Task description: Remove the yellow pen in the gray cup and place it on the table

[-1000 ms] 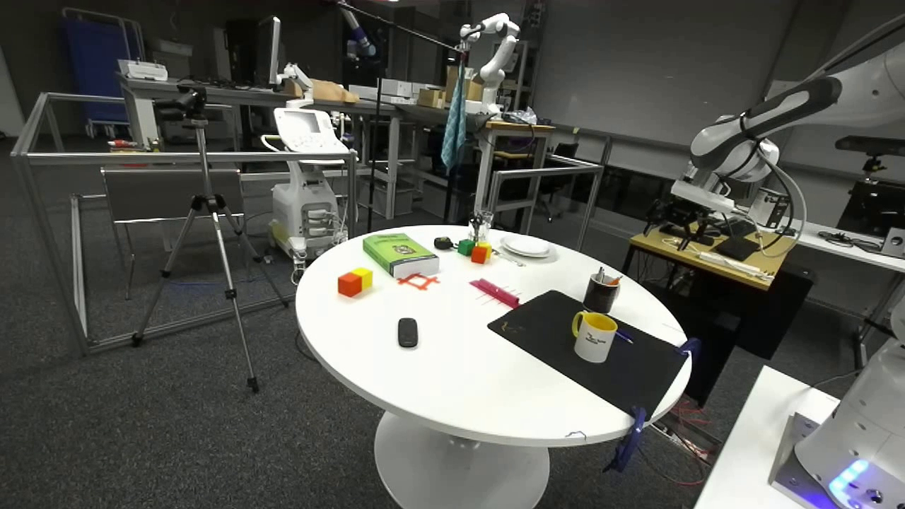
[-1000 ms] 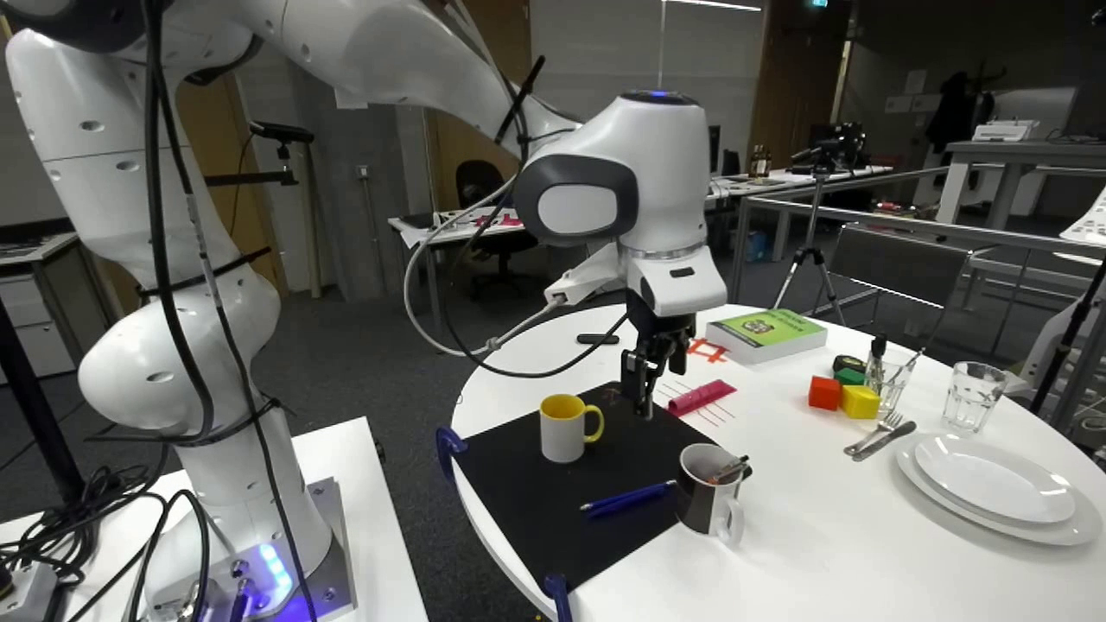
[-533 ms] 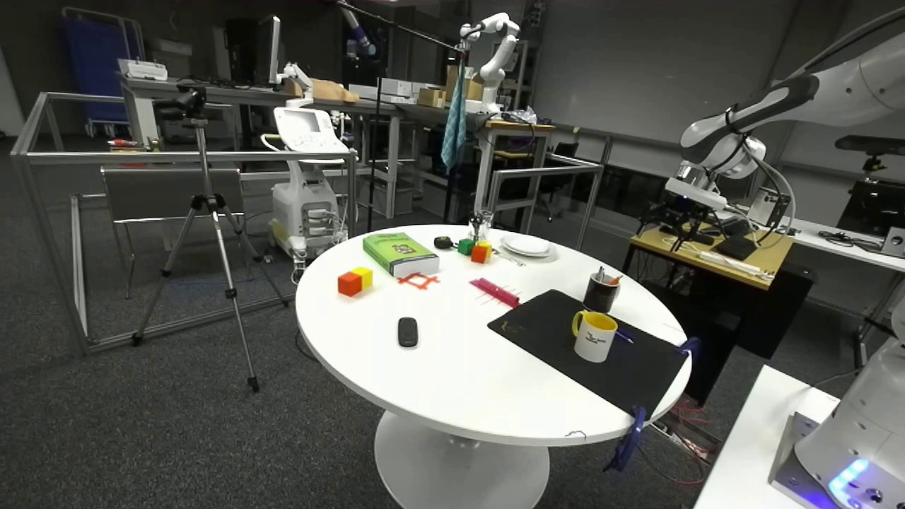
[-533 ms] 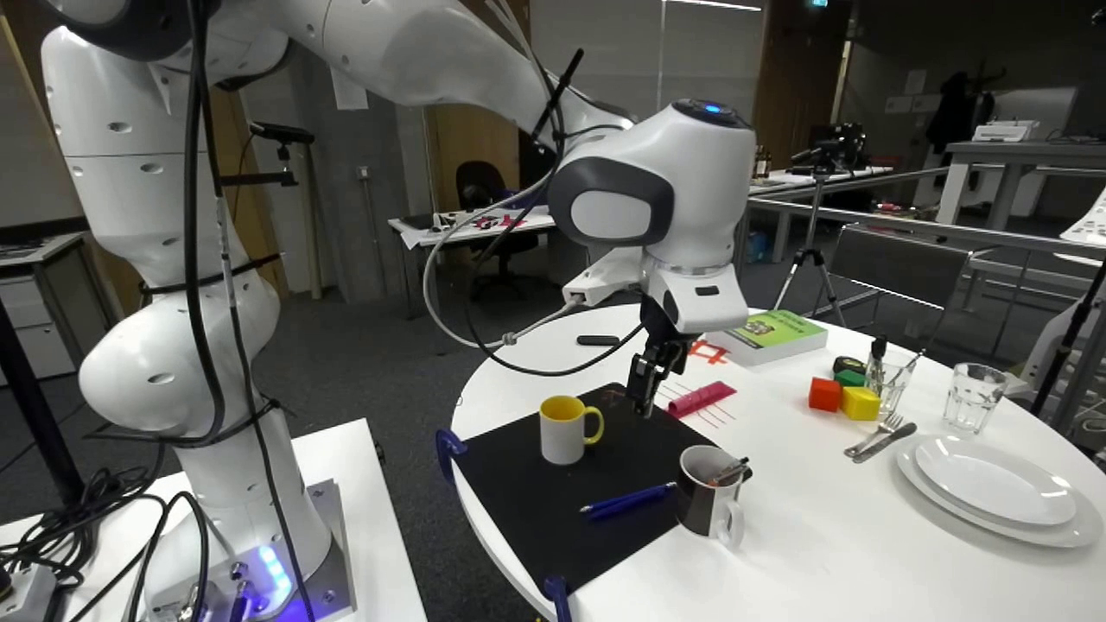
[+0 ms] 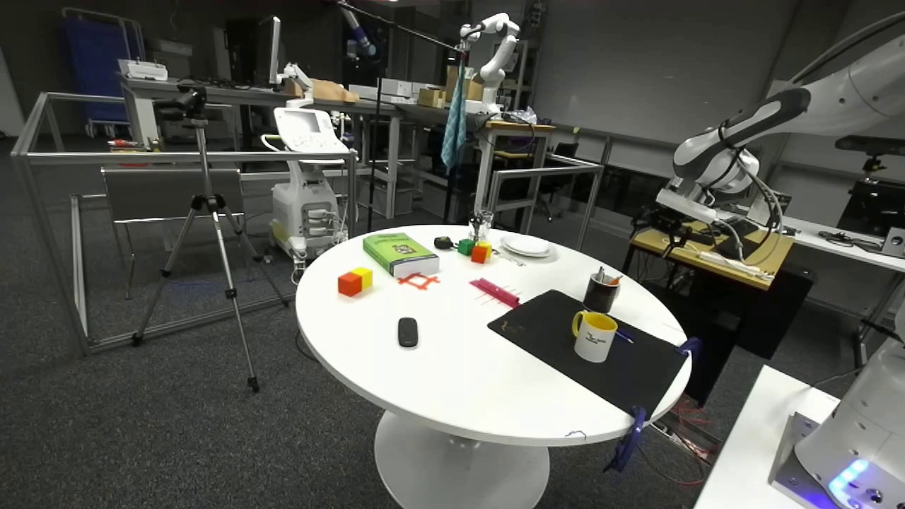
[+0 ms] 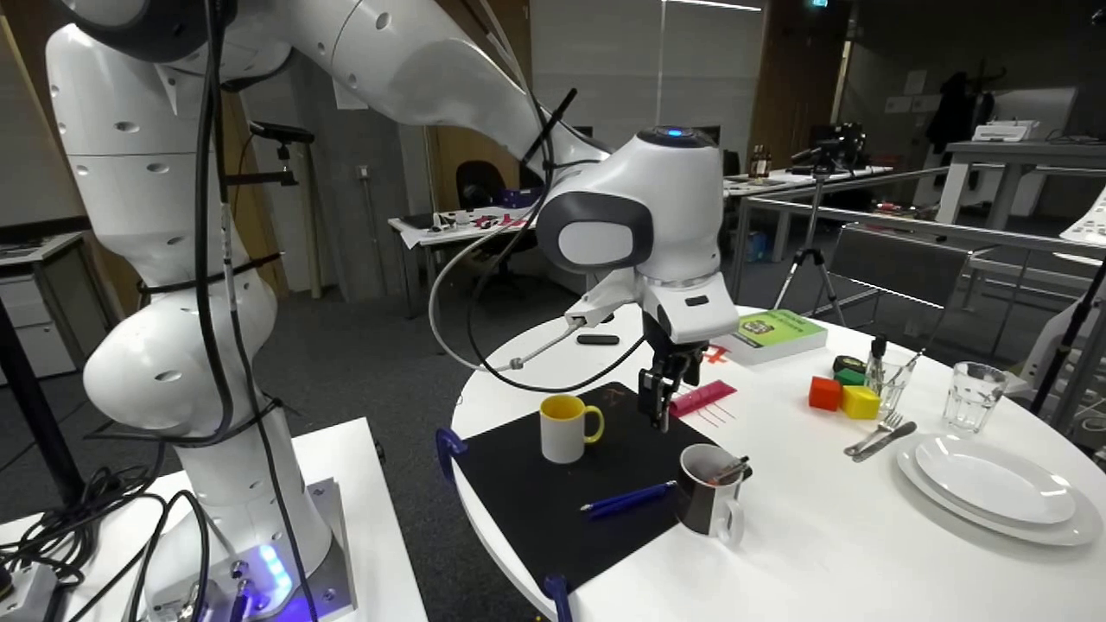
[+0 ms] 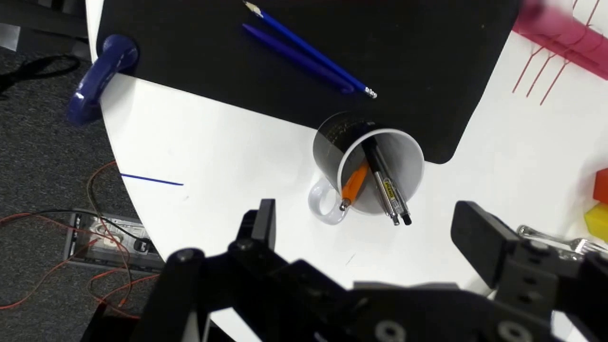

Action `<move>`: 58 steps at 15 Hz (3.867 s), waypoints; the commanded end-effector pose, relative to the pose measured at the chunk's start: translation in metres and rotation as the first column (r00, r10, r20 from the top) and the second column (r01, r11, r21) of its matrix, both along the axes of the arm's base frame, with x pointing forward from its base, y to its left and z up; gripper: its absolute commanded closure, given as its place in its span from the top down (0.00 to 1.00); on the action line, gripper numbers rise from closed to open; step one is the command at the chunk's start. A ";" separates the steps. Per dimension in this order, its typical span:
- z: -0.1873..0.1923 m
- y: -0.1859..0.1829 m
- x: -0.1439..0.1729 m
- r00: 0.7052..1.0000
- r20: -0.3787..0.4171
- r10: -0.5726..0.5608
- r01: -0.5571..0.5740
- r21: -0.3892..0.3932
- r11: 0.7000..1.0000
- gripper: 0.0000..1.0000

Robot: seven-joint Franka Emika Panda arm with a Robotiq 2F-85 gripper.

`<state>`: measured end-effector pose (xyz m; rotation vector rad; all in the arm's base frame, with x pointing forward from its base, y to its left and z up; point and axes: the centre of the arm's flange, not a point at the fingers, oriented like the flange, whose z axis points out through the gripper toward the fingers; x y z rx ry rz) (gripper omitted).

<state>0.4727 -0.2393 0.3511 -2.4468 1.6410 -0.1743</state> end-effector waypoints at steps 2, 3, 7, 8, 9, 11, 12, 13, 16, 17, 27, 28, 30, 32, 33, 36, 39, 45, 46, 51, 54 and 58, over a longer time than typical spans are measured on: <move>-0.018 -0.008 0.014 1.000 -0.001 -0.027 0.027 -0.006 1.000 1.00; -0.020 -0.013 0.016 1.000 -0.011 -0.027 0.027 0.005 1.000 1.00; -0.029 -0.037 0.018 1.000 -0.014 -0.024 0.025 0.042 0.999 1.00; -0.030 -0.018 0.010 0.999 -0.024 -0.031 0.031 0.013 0.999 1.00; -0.032 -0.021 0.011 0.999 -0.026 -0.031 0.031 0.014 0.999 1.00; -0.035 -0.020 0.011 0.999 -0.032 -0.030 0.031 0.015 0.999 1.00; -0.035 -0.020 0.011 0.999 -0.032 -0.029 0.029 0.015 0.999 1.00; -0.035 -0.019 0.011 0.999 -0.032 -0.027 0.028 0.015 0.999 1.00; -0.033 -0.021 0.001 0.999 -0.014 -0.051 0.051 0.012 0.999 1.00; -0.034 -0.026 0.002 0.998 -0.015 -0.062 0.062 0.012 0.998 1.00; -0.055 -0.061 0.041 0.996 -0.006 -0.085 0.085 0.080 0.993 1.00; -0.059 -0.064 0.048 0.996 -0.010 -0.088 0.089 0.083 0.993 1.00; -0.067 -0.067 0.060 0.996 -0.026 -0.089 0.091 0.089 0.992 1.00; -0.076 -0.068 0.072 0.996 -0.044 -0.076 0.080 0.093 0.992 1.00; -0.080 -0.068 0.076 0.996 -0.055 -0.070 0.075 0.095 0.993 1.00; -0.088 -0.066 0.086 0.995 -0.091 -0.044 0.054 0.111 0.992 1.00; -0.095 -0.065 0.093 0.993 -0.119 -0.021 0.036 0.126 0.991 1.00; -0.105 -0.064 0.100 0.983 -0.180 0.023 0.002 0.138 0.990 1.00; -0.106 -0.063 0.101 0.981 -0.193 0.033 -0.005 0.141 0.990 1.00; -0.108 -0.061 0.100 0.964 -0.256 0.073 -0.043 0.121 0.992 1.00; -0.108 -0.061 0.097 0.952 -0.291 0.096 -0.069 0.102 0.992 1.00; -0.111 -0.062 0.096 0.945 -0.307 0.111 -0.088 0.086 0.992 1.00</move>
